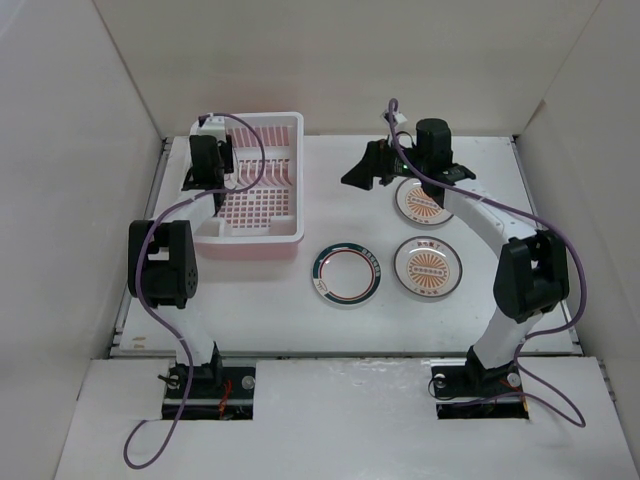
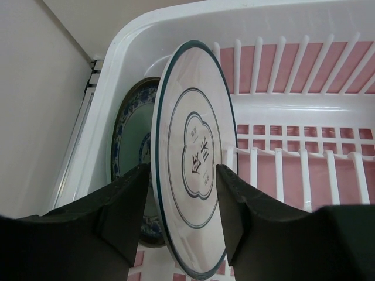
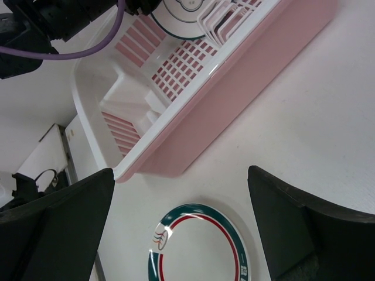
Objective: Load the plates into the dish rack
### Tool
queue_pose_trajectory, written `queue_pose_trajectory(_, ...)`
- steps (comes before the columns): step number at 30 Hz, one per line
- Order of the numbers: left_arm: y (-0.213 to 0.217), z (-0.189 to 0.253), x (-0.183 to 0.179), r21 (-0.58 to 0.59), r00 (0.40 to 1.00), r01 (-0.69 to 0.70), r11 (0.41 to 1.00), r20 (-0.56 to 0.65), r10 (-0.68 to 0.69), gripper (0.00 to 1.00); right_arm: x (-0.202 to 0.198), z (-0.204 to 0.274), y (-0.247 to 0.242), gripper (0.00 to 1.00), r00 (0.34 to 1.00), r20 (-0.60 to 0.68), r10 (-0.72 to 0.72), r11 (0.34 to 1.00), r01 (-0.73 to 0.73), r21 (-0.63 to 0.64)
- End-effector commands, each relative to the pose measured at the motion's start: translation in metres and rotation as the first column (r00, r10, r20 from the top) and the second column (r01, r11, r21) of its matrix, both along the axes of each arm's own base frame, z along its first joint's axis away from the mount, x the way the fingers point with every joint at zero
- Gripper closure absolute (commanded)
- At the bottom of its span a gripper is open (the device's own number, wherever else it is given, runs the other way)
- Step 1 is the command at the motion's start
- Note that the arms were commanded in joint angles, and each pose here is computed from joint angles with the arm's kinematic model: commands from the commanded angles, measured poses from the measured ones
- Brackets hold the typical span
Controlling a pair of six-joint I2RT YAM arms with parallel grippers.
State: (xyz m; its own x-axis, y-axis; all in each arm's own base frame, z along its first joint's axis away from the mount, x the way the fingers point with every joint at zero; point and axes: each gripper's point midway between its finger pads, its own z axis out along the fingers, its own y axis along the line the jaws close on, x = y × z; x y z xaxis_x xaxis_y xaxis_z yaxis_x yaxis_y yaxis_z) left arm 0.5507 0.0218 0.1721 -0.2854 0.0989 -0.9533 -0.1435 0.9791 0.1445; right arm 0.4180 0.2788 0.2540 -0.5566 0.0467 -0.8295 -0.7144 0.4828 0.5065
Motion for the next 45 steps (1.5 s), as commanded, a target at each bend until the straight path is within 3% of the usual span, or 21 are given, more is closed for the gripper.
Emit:
queue_pose_trajectory(1, -0.002, 0.044, 0.002, -0.010, 0.995, 0.019, 1.000, 0.095, -0.018, 0.53, 0.001, 0.025, 0.011, 0.00, 0.995, 0.090, 0.032, 0.999, -0.034, 0.020)
queue_pose_trajectory(9, -0.007, 0.102, -0.004, -0.023, 0.984, 0.048, 0.999, 0.171, -0.043, 0.46, 0.004, 0.023, 0.012, 0.00, 0.996, 0.089, 0.033, 0.999, -0.034, 0.020)
queue_pose_trajectory(13, -0.014, 0.142, -0.017, -0.010, 0.970, 0.042, 0.999, 0.240, -0.038, 0.29, 0.013, 0.023, 0.002, 0.00, 0.996, 0.090, -0.007, 1.000, 0.006, 0.015)
queue_pose_trajectory(14, -0.019, 0.155, -0.020, 0.000, 0.964, 0.045, 0.999, 0.263, -0.044, 0.17, 0.016, 0.018, 0.002, 0.00, 0.996, 0.083, -0.020, 1.000, 0.020, 0.008)
queue_pose_trajectory(17, -0.037, 0.187, -0.036, 0.028, 0.951, 0.047, 0.998, 0.303, -0.054, 0.00, 0.032, 0.006, -0.021, 0.00, 0.992, 0.056, -0.111, 0.994, 0.111, -0.009)
queue_pose_trajectory(20, -0.059, 0.227, -0.054, 0.028, 0.943, 0.102, 0.994, 0.316, -0.106, 0.00, 0.055, -0.011, -0.061, 0.00, 0.958, -0.003, -0.288, 0.957, 0.288, -0.037)
queue_pose_trajectory(22, -0.077, 0.269, -0.063, -0.100, 0.922, 0.148, 0.984, 0.375, -0.100, 0.00, 0.058, -0.030, -0.090, 0.00, 0.916, -0.074, -0.395, 0.918, 0.392, -0.056)
queue_pose_trajectory(24, -0.097, 0.274, -0.073, -0.151, 0.927, 0.253, 0.956, 0.322, -0.194, 0.00, 0.060, -0.063, -0.138, 0.00, 0.834, -0.144, -0.532, 0.846, 0.522, -0.106)
queue_pose_trajectory(26, -0.133, 0.297, -0.088, -0.178, 0.874, 0.419, 0.890, 0.345, -0.343, 0.00, 0.062, -0.066, -0.190, 0.00, 0.727, -0.152, -0.669, 0.742, 0.663, -0.097)
queue_pose_trajectory(29, -0.155, 0.312, -0.114, -0.213, 0.839, 0.484, 0.849, 0.389, -0.380, 0.00, 0.042, -0.075, -0.231, 0.00, 0.635, -0.164, -0.755, 0.651, 0.756, -0.069)
queue_pose_trajectory(30, -0.155, 0.319, -0.120, -0.243, 0.831, 0.491, 0.837, 0.419, -0.366, 0.00, 0.040, -0.078, -0.257, 0.00, 0.567, -0.161, -0.808, 0.583, 0.809, -0.080)
queue_pose_trajectory(33, -0.168, 0.324, -0.145, -0.262, 0.797, 0.552, 0.792, 0.446, -0.408, 0.00, 0.034, -0.085, -0.285, 0.00, 0.494, -0.195, -0.847, 0.516, 0.853, -0.083)
queue_pose_trajectory(39, -0.187, 0.320, -0.157, -0.238, 0.811, 0.533, 0.812, 0.418, -0.410, 0.00, 0.038, -0.123, -0.306, 0.00, 0.427, -0.288, -0.857, 0.477, 0.869, -0.129)
queue_pose_trajectory(45, -0.207, 0.315, -0.157, -0.245, 0.810, 0.550, 0.799, 0.391, -0.437, 0.00, 0.051, -0.164, -0.295, 0.04, 0.483, -0.424, -0.766, 0.573, 0.812, -0.112)
